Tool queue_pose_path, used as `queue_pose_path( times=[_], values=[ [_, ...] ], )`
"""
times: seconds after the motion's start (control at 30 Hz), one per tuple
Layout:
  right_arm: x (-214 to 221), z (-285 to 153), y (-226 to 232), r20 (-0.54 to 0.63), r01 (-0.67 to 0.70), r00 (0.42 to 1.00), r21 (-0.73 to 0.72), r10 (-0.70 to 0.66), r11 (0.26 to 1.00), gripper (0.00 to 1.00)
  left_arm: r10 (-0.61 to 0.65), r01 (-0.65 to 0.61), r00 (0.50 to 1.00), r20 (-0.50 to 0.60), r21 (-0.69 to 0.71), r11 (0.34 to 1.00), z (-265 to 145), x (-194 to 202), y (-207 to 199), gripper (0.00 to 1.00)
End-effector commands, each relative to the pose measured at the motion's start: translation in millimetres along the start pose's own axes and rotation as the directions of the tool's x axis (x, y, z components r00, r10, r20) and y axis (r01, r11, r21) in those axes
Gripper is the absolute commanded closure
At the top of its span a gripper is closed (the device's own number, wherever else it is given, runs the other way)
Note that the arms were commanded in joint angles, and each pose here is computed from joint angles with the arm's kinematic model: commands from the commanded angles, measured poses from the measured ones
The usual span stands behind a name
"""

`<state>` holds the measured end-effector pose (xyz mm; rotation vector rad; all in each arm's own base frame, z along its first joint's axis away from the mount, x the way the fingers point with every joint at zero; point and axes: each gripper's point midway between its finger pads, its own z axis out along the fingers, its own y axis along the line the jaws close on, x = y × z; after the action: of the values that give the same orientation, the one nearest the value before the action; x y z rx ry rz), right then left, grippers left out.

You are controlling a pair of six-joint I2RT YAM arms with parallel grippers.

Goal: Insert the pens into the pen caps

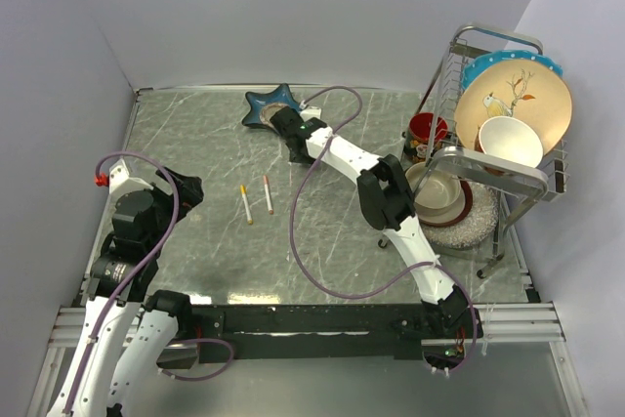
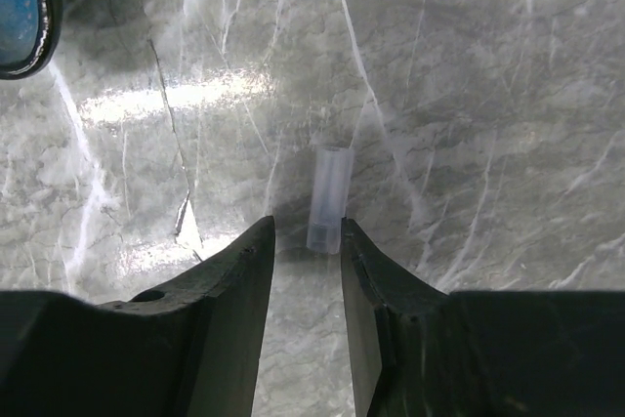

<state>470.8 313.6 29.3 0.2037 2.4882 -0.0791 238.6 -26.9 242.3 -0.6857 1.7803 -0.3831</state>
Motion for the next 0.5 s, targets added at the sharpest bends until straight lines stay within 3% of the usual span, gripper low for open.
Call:
queue_pose_path(
  times=[0.0,0.47],
  values=[
    [-17.6,11.1,-18.7,-0.013,-0.099,0.995,0.020,0.099,0.995,0.61,-0.006,0.005,0.999,0.042,0.022,1.000,-1.8,-10.5,-5.3,0.01],
    [-19.2,12.8,-22.2,-0.023,-0.102,0.994,0.020,0.102,0.995,0.71,-0.013,0.012,0.998,0.057,0.019,1.000,-4.0,-13.3,-4.3,0.01]
  ],
)
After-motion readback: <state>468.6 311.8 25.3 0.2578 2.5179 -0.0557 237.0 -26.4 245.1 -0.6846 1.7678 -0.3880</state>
